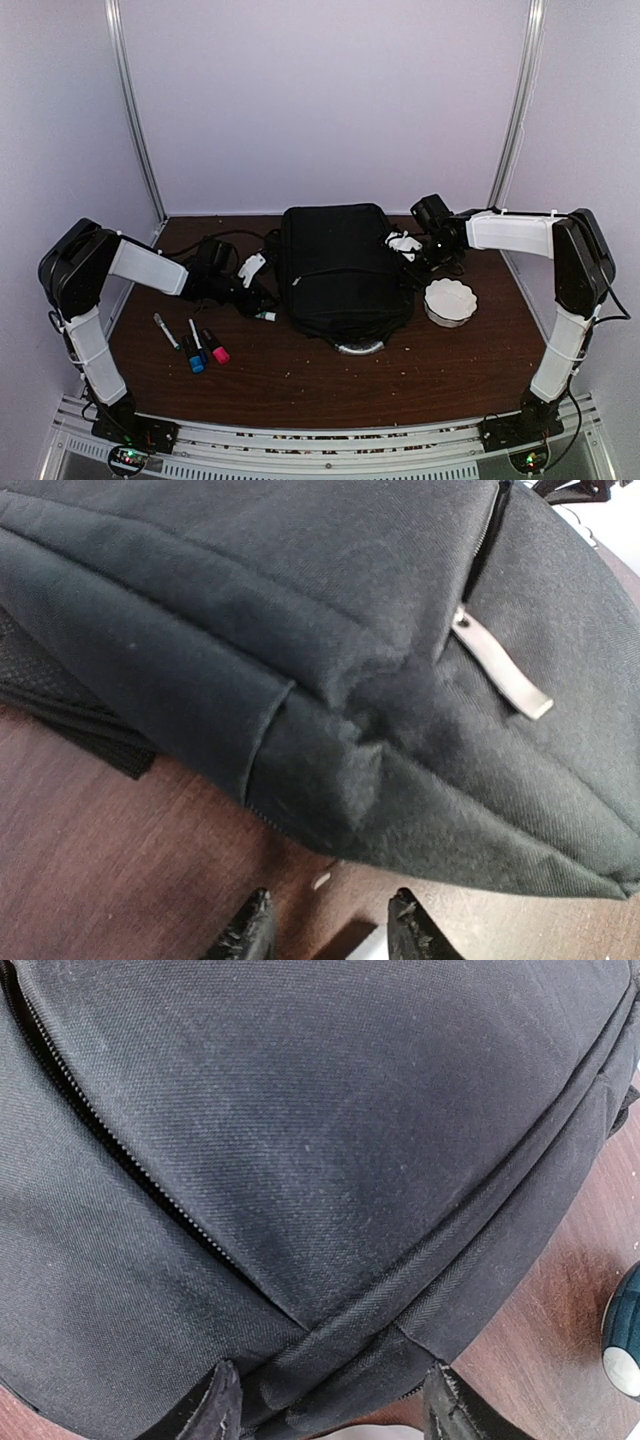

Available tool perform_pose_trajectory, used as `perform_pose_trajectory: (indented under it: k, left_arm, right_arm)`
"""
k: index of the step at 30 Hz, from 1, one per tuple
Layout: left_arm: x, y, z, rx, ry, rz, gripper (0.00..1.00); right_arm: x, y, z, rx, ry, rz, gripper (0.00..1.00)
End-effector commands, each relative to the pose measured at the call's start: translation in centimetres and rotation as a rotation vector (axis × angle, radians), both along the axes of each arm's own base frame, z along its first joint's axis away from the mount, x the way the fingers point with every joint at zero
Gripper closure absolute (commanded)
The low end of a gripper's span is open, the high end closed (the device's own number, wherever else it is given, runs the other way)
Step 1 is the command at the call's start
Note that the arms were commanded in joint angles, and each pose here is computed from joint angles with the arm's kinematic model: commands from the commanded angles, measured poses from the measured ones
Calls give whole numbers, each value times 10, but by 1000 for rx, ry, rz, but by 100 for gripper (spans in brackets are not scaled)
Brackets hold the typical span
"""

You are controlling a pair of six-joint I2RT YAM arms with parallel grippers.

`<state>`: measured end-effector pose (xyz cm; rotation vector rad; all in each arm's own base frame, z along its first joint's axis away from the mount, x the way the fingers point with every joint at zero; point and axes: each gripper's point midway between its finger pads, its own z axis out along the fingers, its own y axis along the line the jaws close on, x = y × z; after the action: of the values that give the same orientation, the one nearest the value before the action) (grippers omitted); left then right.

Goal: Pack the student bag
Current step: Grab the largest pocket of the student bag.

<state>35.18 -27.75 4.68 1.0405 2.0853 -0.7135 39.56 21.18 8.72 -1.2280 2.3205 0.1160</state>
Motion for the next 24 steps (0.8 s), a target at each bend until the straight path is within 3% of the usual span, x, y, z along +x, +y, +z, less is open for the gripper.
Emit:
perform_pose_trajectory:
  k: [1, 6, 24]
  left_arm:
    - [9, -10, 5, -22, -34, -52, 62]
    - [9, -9, -4, 11, -31, -66, 61]
    - [8, -14, -8, 1, -47, -107, 77]
  right_arm:
    - [-8, -3, -3, 5, 35, -3, 37]
    - [-9, -1, -4, 14, 44, 0, 38]
    - [-9, 2, -15, 21, 88, -5, 38]
